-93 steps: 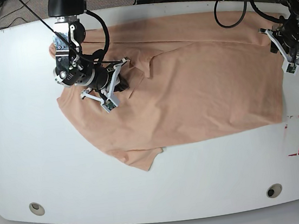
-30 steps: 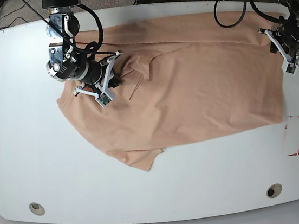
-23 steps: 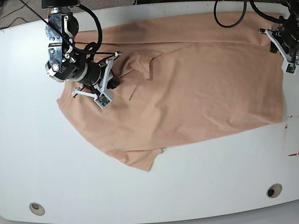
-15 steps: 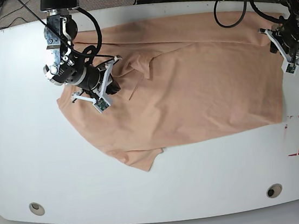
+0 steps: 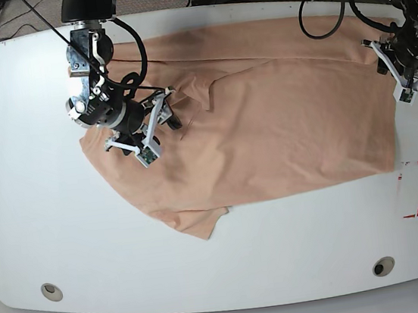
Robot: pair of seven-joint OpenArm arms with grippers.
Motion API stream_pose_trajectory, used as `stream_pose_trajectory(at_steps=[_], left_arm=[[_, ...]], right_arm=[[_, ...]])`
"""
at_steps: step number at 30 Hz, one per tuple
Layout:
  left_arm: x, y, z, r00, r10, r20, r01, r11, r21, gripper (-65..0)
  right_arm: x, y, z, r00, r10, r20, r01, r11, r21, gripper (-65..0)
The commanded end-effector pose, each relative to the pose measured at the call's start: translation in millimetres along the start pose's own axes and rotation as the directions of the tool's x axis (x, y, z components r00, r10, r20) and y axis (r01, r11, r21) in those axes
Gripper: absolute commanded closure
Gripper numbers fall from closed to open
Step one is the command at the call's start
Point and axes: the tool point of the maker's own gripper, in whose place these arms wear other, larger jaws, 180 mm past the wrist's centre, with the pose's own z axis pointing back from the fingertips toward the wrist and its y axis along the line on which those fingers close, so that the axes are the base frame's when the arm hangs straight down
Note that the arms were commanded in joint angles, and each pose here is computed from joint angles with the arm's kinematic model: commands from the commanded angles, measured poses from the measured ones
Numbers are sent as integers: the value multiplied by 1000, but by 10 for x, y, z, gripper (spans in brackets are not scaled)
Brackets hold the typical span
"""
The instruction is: Layout the t-shirt on the table in an organized manner, then fold the t-shirt properly
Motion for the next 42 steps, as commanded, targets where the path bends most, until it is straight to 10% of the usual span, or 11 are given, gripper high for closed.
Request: stream_pose_trajectory(at_steps=[1, 42], left_arm=[[83, 64, 51, 1000, -13, 29, 13, 1000, 19, -160], [83, 64, 51, 1000, -13, 29, 13, 1000, 19, -160]], right_arm=[[206, -67, -42, 999, 2, 52, -3, 1000, 6, -347], [78, 242, -328, 999, -18, 34, 14, 993, 120, -335]])
